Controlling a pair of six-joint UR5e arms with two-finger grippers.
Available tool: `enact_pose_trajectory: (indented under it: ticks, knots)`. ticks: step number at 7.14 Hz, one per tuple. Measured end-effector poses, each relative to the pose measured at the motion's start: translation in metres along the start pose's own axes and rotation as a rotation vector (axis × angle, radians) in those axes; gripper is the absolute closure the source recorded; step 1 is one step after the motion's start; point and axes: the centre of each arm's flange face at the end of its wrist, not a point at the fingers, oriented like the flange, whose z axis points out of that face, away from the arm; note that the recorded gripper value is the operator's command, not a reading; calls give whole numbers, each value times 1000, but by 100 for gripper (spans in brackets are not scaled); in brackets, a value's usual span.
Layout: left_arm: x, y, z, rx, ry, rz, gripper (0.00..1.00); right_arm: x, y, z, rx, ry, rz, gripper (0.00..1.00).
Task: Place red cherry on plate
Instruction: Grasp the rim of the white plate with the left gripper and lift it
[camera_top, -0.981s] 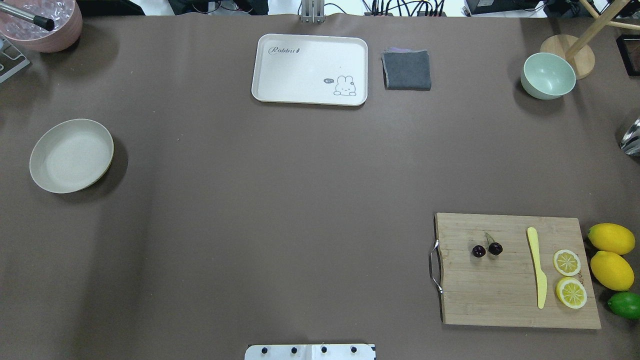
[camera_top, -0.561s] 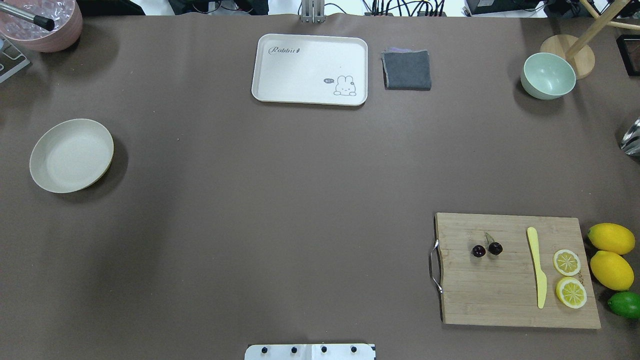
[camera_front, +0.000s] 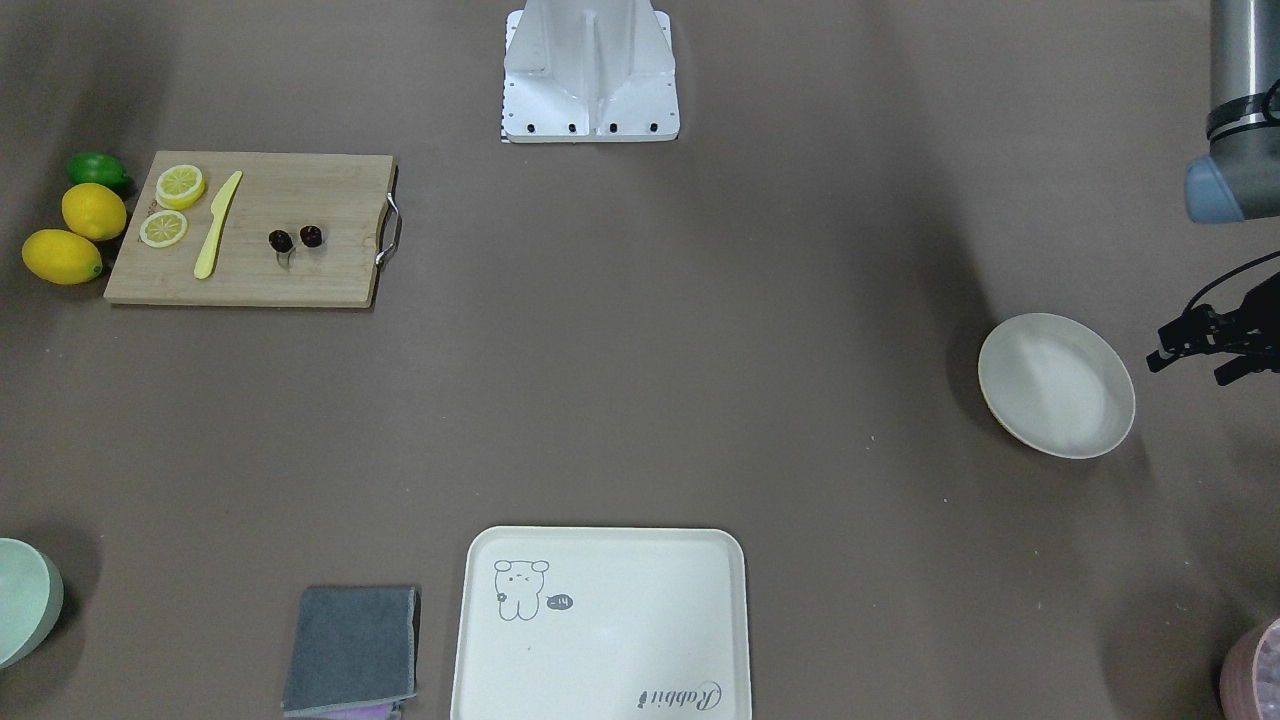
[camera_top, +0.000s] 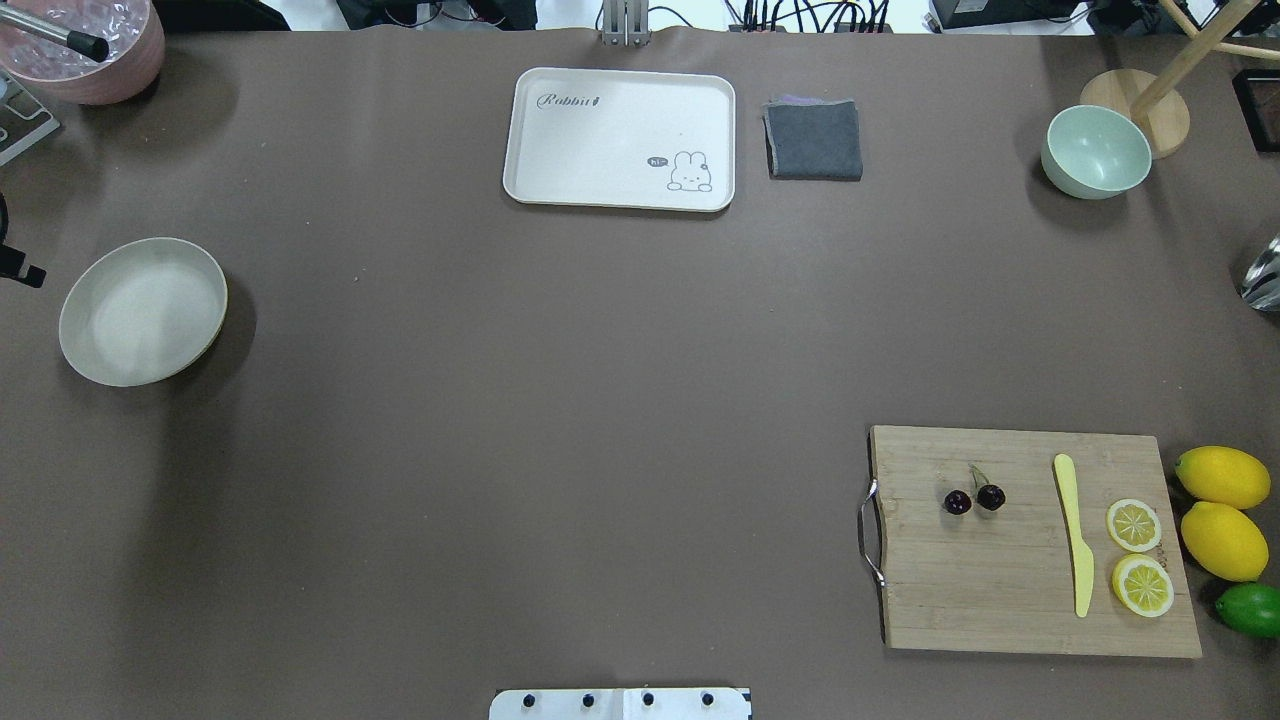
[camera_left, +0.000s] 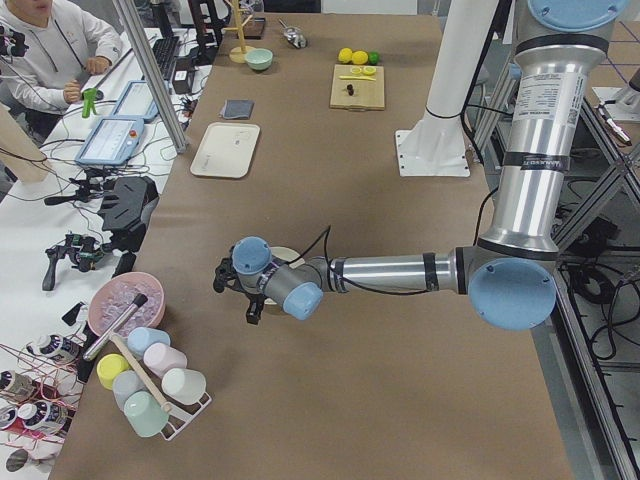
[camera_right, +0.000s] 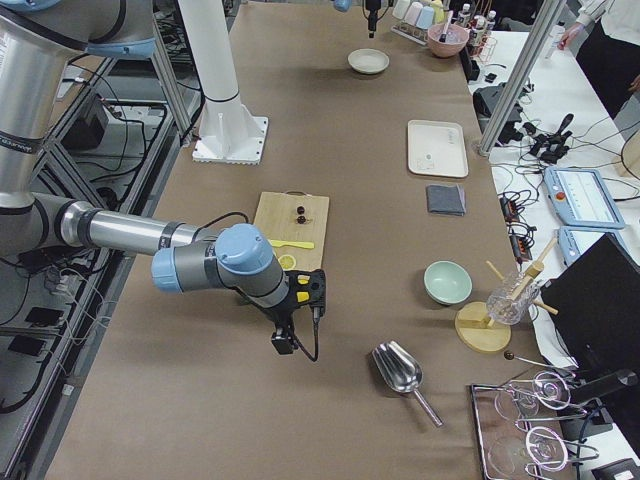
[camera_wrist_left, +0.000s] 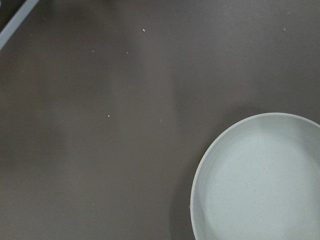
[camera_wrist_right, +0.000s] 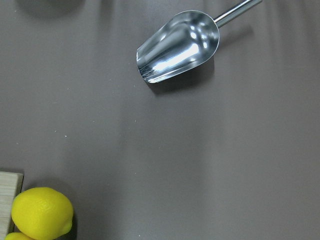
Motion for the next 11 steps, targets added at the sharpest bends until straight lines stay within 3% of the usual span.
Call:
enact_pose_trajectory:
  ticks: [1,2,3,4,5,9,11]
  knots:
    - [10,9,20,5,-1,7,3,0,-1,-1,2,0,1,0]
    - [13,15,32,11,-2,18,10,1,0,-1,3,0,3,0]
    - [11,21,42,20,-6,31,32,1,0,-1,4,0,3,0]
    - [10,25,48,24,-9,40,86,1,0,-2,5,1,4,0]
    - [10,27,50,29,-10,38,100,2,0,-2,7,1,6,0]
    - [18,26,47,39,16,14,100,3,0,-4,12,2,7,0]
    - [35,23,33,8,97,-1,100,3,0,-4,12,2,6,0]
